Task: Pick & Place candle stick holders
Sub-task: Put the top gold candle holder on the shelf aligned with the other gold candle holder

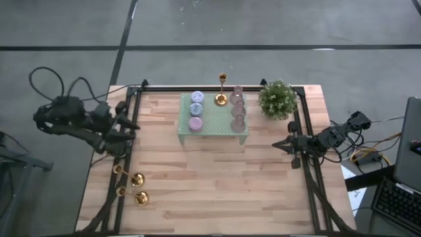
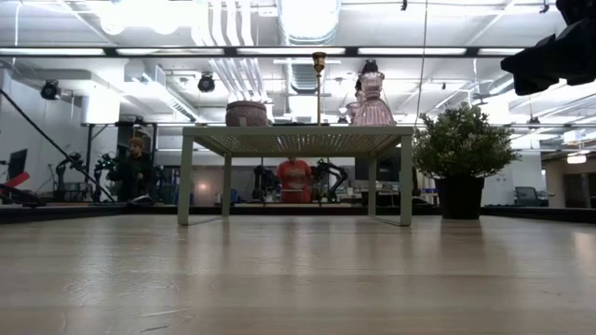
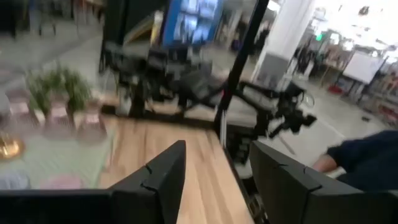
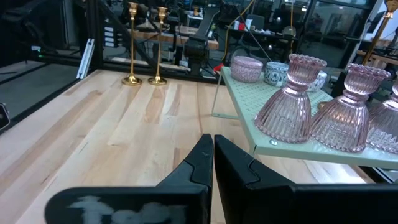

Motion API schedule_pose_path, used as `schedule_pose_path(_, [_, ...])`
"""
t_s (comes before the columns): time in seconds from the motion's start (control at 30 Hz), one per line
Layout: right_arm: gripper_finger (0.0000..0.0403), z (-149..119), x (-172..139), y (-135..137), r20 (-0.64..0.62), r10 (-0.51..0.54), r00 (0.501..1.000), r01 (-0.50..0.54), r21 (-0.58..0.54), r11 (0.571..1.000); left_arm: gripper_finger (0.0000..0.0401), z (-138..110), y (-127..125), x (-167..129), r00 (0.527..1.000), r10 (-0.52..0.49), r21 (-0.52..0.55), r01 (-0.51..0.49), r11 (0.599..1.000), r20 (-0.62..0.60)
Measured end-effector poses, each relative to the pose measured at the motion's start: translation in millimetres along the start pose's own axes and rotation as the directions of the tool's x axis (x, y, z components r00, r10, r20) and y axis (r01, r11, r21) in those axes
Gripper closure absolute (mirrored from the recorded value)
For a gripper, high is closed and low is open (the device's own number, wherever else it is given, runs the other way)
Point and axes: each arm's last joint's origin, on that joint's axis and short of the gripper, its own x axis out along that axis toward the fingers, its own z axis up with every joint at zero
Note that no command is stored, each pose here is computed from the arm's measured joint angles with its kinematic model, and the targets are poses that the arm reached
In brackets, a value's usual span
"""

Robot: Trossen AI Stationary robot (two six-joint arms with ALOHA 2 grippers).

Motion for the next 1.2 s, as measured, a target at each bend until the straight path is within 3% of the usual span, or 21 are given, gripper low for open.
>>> schedule_pose_path(0.17, [0.0394, 0, 0, 0, 0.000, 0.000, 1.000, 0.000, 0.003, 1.000, 0.0215, 11, -4, 7, 0.980, 0.049, -0.109, -0.071, 0.992, -0.194])
schedule_pose_path(0.37, [0.0394, 0, 0, 0, 0.000, 0.000, 1.000, 0.000, 0.004, 1.000, 0.0215, 20, -6, 10, 0.895, 0.133, -0.231, -0.250, 0.940, -0.426])
schedule_pose_path(0.47, [0.0394, 0, 0, 0, 0.000, 0.000, 1.000, 0.000, 0.003, 1.000, 0.0215, 15, -5, 14, 0.790, 0.172, -0.228, -0.366, 0.902, -0.588])
schedule_pose_path(0.53, [0.0394, 0, 0, 0, 0.000, 0.000, 1.000, 0.000, 0.004, 1.000, 0.0216, 7, -3, 16, 0.682, 0.194, -0.210, -0.462, 0.862, -0.705])
schedule_pose_path(0.6, [0.0394, 0, 0, 0, 0.000, 0.000, 1.000, 0.000, 0.003, 1.000, 0.0216, -1, -1, 17, 0.565, 0.210, -0.200, -0.578, 0.791, -0.798])
schedule_pose_path(0.77, [0.0394, 0, 0, 0, 0.000, 0.000, 1.000, 0.000, 0.004, 1.000, 0.0216, -15, -4, 37, 0.524, 0.026, -0.341, -0.591, 0.731, -0.852])
schedule_pose_path(0.83, [0.0394, 0, 0, 0, 0.000, 0.000, 1.000, 0.000, 0.004, 1.000, 0.0216, -22, -2, 38, 0.444, 0.025, -0.303, -0.650, 0.697, -0.896])
schedule_pose_path(1.03, [0.0394, 0, 0, 0, 0.001, 0.000, 1.000, 0.000, 0.006, 1.000, 0.0225, -33, -3, 48, 0.370, -0.067, -0.319, -0.680, 0.660, -0.927])
schedule_pose_path(1.2, [0.0394, 0, 0, 0, -0.002, 0.000, 1.000, 0.000, 0.004, 1.000, 0.0236, -36, -2, 55, 0.345, -0.074, -0.305, -0.682, 0.665, -0.936])
